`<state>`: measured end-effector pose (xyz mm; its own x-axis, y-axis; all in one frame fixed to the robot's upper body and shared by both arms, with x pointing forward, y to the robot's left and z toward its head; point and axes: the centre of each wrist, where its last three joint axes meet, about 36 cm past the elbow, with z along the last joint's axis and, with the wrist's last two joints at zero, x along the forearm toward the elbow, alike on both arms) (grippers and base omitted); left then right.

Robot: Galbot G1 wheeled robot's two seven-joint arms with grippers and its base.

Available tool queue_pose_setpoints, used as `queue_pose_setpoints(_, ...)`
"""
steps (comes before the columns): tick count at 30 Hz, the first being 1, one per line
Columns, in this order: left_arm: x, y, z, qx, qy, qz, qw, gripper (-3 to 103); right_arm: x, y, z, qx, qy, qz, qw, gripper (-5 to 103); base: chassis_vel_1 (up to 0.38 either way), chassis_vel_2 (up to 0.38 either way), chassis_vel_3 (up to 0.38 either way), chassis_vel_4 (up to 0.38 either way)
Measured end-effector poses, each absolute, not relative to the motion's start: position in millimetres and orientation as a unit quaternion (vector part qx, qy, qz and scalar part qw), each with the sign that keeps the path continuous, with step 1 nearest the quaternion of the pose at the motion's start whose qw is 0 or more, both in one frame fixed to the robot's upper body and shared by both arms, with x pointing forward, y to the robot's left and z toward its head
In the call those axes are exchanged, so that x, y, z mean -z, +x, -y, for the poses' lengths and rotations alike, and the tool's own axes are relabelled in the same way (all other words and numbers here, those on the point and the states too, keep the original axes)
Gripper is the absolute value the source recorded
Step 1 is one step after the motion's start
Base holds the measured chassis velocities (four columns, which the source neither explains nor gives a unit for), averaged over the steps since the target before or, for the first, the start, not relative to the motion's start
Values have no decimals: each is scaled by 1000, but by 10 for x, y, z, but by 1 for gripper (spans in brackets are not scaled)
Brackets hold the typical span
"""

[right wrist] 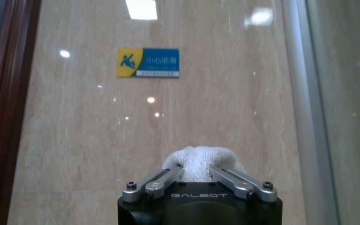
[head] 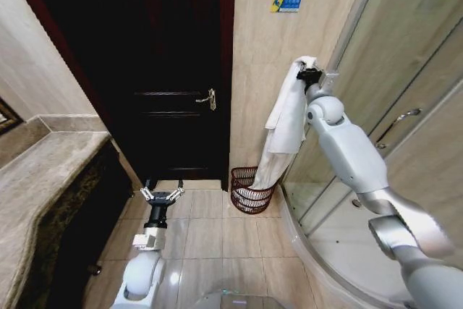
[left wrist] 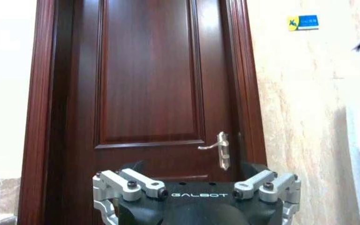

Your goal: Discard the used towel into the hamper.

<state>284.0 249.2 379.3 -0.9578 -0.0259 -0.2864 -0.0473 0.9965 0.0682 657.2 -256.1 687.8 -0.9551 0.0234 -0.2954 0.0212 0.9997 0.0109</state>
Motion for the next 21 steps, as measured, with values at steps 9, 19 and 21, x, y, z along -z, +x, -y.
queue_pose_setpoints(9,-3760,2817,-2469,-41,-16,-989,140,100,-6876,6658,2281,-37,1,-994,105,3,0,0,0,0)
queue_pose_setpoints(19,-3788,2729,-2440,-44,-21,-989,138,100,-6844,6764,2342,-45,12,-996,76,3,0,0,0,0)
queue_pose_setpoints(21,-3795,2710,-2430,-46,-22,-989,138,100,-6831,6767,2372,-45,13,-996,74,3,0,0,0,0)
